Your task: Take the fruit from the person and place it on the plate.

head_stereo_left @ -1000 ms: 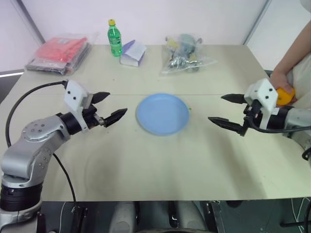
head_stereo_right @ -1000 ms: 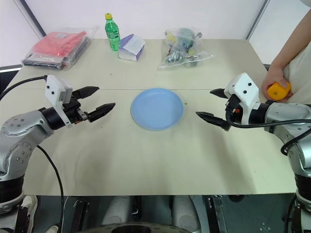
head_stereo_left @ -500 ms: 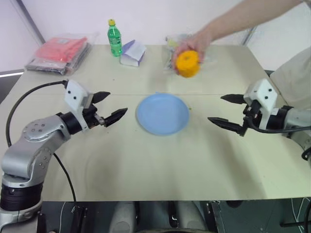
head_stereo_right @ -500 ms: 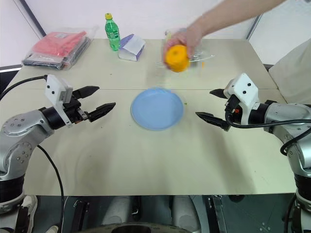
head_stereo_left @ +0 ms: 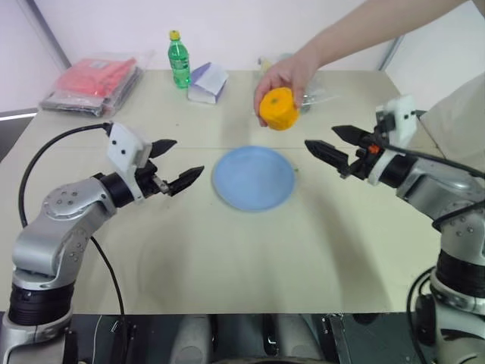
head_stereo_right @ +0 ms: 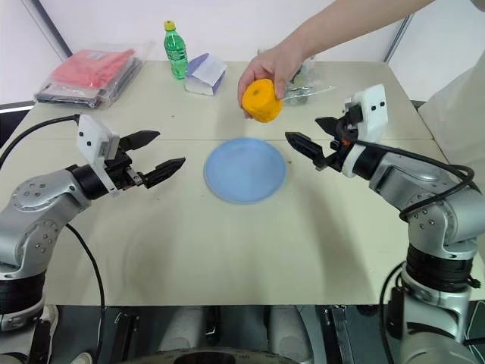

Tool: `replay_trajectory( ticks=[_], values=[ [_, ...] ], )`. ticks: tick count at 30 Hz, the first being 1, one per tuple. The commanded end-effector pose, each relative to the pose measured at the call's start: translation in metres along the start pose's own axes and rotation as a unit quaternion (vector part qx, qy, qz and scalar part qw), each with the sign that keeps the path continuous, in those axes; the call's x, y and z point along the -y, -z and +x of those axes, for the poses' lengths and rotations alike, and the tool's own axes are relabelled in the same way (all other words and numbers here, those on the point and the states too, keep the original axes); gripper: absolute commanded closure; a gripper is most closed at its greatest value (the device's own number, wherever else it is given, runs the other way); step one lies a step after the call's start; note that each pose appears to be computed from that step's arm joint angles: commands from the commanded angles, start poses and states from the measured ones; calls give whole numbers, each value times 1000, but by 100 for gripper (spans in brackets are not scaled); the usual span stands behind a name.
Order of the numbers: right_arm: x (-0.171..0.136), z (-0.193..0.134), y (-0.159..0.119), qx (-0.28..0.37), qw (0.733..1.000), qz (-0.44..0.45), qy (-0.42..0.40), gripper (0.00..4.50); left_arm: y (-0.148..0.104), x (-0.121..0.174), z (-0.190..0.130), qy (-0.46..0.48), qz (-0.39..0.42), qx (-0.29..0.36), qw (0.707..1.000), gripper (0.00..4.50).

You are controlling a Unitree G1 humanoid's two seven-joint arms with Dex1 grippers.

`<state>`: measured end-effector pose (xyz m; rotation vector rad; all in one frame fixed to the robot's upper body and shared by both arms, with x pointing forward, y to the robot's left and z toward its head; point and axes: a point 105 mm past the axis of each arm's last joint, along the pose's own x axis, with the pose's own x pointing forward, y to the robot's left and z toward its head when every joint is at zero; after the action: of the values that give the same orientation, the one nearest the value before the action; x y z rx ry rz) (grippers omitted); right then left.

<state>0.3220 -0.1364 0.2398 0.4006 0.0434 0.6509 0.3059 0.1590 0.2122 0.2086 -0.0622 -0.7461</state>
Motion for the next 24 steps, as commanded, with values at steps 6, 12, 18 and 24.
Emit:
replay_trajectory(
  ticks=[6, 12, 18, 24],
  values=[
    [-8, 4, -16, 52, 965, 253, 53, 4, -12, -2, 2, -1, 24, 18, 1000, 0],
    [-25, 5, -17, 35, 959, 278, 42, 4, -12, -2, 2, 2, 26, 17, 1000, 0],
    [-43, 6, -16, 22, 961, 275, 19, 4, -13, -2, 2, 0, 29, 17, 999, 0],
    [-50, 13, -15, 12, 965, 263, 5, 4, -14, -2, 3, 0, 30, 19, 999, 0]
  ],
)
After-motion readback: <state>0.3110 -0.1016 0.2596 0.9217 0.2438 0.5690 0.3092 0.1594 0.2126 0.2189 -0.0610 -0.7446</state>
